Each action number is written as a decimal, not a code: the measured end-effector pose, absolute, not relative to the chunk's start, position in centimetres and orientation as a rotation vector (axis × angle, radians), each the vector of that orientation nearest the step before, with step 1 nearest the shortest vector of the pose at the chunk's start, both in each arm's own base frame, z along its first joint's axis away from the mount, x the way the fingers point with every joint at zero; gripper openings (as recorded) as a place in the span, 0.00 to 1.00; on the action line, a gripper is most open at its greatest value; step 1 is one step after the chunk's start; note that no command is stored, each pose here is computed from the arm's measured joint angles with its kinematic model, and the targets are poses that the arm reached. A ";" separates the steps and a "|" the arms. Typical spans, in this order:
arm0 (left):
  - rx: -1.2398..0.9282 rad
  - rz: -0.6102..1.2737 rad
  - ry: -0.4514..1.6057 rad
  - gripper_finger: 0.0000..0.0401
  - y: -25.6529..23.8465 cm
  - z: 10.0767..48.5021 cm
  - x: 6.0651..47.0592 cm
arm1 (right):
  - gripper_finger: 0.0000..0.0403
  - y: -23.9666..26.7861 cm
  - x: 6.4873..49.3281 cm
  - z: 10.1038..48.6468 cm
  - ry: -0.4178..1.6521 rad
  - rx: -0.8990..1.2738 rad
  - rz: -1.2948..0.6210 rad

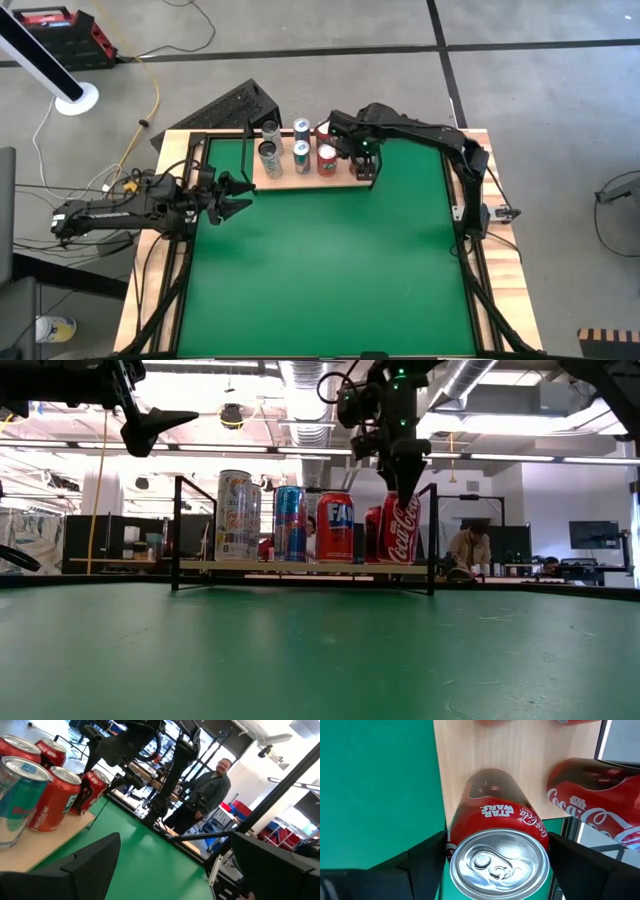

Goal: Place canned beverage on shelf
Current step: Put the red soda can on the shelf aligned with the other red soda can

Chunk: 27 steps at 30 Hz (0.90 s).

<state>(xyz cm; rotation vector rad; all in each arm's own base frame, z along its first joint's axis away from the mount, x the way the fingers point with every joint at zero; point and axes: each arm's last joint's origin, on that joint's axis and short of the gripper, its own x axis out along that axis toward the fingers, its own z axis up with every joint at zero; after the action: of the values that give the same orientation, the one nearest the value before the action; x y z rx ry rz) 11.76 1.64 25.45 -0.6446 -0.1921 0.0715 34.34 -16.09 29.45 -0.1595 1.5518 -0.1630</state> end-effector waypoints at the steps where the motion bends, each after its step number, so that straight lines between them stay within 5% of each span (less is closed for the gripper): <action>1: -0.644 0.069 -0.191 0.91 1.6 25.5 11.8 | 0.85 -16.2 34.3 29.5 1.552 -0.161 -0.163; 27: -0.642 0.038 -0.179 0.91 1.5 25.4 11.8 | 0.88 -16.2 34.6 29.5 1.507 -0.150 -0.123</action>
<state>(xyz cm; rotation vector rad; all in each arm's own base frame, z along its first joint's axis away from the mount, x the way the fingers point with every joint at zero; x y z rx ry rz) 11.77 1.53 25.44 -0.6420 -0.1786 0.0378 34.62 -16.22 29.49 -0.1495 1.5066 -0.1232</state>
